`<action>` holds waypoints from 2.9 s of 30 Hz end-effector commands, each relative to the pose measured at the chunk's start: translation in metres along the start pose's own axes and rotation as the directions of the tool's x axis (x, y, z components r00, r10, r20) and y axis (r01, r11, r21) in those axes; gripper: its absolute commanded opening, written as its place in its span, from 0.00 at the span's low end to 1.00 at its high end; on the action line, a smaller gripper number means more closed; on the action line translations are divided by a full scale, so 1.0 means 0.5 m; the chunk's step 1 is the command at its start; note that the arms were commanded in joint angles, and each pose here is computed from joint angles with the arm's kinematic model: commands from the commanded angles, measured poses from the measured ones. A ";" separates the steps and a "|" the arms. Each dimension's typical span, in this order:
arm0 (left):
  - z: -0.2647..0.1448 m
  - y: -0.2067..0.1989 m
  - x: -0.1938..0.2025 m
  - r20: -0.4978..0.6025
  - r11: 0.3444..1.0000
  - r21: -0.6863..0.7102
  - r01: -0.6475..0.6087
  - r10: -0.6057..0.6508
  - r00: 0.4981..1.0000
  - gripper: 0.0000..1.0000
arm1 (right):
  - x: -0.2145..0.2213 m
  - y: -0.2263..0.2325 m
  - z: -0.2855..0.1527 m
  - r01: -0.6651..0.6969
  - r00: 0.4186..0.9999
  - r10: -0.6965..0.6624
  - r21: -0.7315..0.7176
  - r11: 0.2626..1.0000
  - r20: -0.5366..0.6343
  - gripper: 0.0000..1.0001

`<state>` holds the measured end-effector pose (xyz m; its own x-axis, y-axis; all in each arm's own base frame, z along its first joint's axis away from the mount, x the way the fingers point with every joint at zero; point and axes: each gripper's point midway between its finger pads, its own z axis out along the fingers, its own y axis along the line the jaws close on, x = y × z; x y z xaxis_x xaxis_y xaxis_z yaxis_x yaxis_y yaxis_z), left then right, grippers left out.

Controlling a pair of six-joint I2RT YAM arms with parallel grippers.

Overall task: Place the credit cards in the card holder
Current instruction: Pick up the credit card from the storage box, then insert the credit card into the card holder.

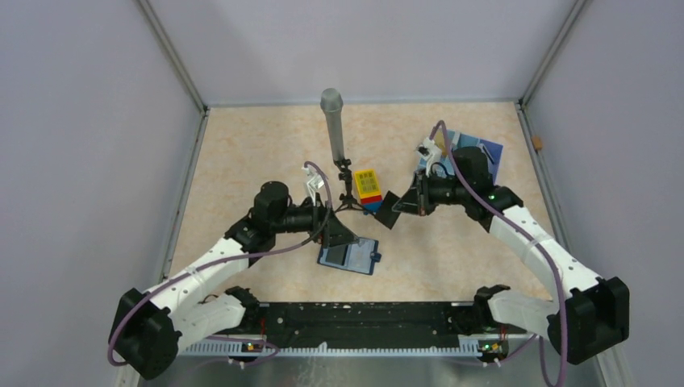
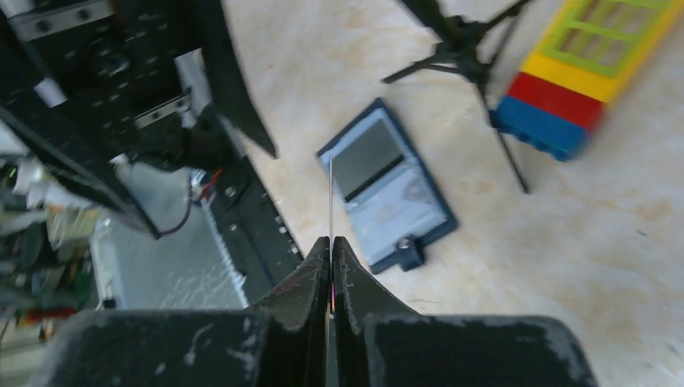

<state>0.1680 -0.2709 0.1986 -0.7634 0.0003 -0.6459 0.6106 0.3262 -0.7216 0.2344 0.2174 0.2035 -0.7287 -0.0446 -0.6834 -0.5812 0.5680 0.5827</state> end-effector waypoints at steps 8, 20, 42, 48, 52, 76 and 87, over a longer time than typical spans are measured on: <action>0.015 -0.073 0.027 -0.062 0.971 0.229 -0.061 0.077 0.995 0.96 | 0.025 0.200 0.037 0.118 0.983 -0.172 -0.487 0.865 -0.068 0.00; 0.018 -0.093 0.043 -0.106 0.953 0.301 -0.041 0.077 0.991 0.32 | 0.036 0.232 0.055 0.107 0.975 -0.199 -0.568 0.816 -0.103 0.00; 0.035 -0.088 0.062 -0.138 0.950 0.313 -0.003 0.048 0.989 0.00 | 0.066 0.240 0.069 0.060 0.967 -0.196 -0.604 0.795 -0.161 0.00; 0.045 -0.054 0.081 -0.144 0.964 0.264 0.037 0.002 0.990 0.00 | 0.065 0.206 0.106 0.026 0.971 -0.146 -0.523 0.852 -0.189 0.03; 0.047 -0.029 0.106 -0.161 0.971 0.230 0.067 -0.030 0.986 0.00 | 0.070 0.170 0.136 0.000 0.972 -0.104 -0.445 0.896 -0.210 0.40; 0.040 0.177 0.159 -0.134 0.971 -0.046 0.236 -0.240 0.961 0.00 | 0.222 -0.060 0.131 -0.294 0.948 0.317 0.364 0.884 -0.004 0.56; 0.030 0.196 0.164 -0.138 0.966 -0.096 0.241 -0.253 0.958 0.00 | 0.309 -0.046 0.195 -0.335 0.909 0.411 0.465 0.820 -0.070 0.52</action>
<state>0.1674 -0.2547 0.0715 -0.9277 0.0332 -0.3717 0.3527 0.4040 -0.8441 0.1657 0.2630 0.0407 -0.9314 0.0893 -0.3529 -0.1087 0.8570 0.5038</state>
